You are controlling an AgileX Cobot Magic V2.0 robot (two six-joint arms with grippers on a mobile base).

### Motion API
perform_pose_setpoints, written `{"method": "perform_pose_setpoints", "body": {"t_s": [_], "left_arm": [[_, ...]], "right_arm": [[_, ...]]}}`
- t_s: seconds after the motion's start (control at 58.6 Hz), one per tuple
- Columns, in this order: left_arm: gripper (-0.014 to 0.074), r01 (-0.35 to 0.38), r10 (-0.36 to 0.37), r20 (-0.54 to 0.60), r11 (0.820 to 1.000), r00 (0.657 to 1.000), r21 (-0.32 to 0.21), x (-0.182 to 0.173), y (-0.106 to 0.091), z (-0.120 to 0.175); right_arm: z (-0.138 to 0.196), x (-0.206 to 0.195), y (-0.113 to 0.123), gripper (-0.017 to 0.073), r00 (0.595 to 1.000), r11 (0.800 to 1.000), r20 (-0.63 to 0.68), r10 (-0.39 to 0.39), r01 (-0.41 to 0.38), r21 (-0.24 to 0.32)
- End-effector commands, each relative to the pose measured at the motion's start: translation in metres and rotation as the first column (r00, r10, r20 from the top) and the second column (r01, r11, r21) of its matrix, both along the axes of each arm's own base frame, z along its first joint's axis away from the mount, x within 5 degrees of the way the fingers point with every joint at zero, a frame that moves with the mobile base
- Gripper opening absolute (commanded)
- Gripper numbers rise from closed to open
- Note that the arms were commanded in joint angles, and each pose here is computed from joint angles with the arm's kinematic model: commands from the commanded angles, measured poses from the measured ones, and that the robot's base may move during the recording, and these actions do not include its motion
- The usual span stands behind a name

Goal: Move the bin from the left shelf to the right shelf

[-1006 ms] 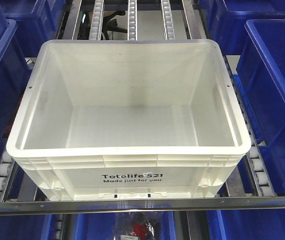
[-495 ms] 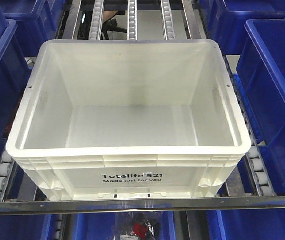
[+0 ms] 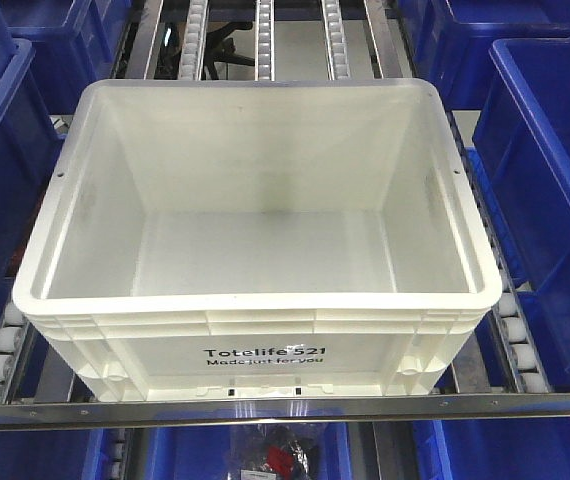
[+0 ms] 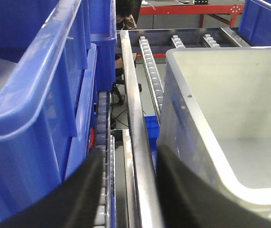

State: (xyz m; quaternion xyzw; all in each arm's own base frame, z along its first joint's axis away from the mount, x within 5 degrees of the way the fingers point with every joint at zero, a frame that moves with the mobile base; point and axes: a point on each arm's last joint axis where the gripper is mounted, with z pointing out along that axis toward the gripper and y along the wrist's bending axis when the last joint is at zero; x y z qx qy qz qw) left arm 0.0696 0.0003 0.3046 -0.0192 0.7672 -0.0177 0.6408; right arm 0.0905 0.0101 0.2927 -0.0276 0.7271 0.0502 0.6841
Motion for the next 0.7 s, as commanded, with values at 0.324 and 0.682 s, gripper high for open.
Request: {"method": "perform_pose_setpoints", "body": {"t_s": [0.324,0.682], "left_arm": [[0.0559,0.025,-0.023,0.091,0.999,0.996,-0.029,0.002,-0.002,0.016],[0.0559,0.223,-0.219,-0.072,0.973,0.973,0.056,0.024,-0.021,0.027]], "right_arm": [[0.016,0.001,0.001,0.0484,0.997,0.998,0.076,0.003,-0.007,0.058],[0.029,0.013,0.014,0.0491,0.993,0.993,0.015,0.117,-0.117,0.011]]}}
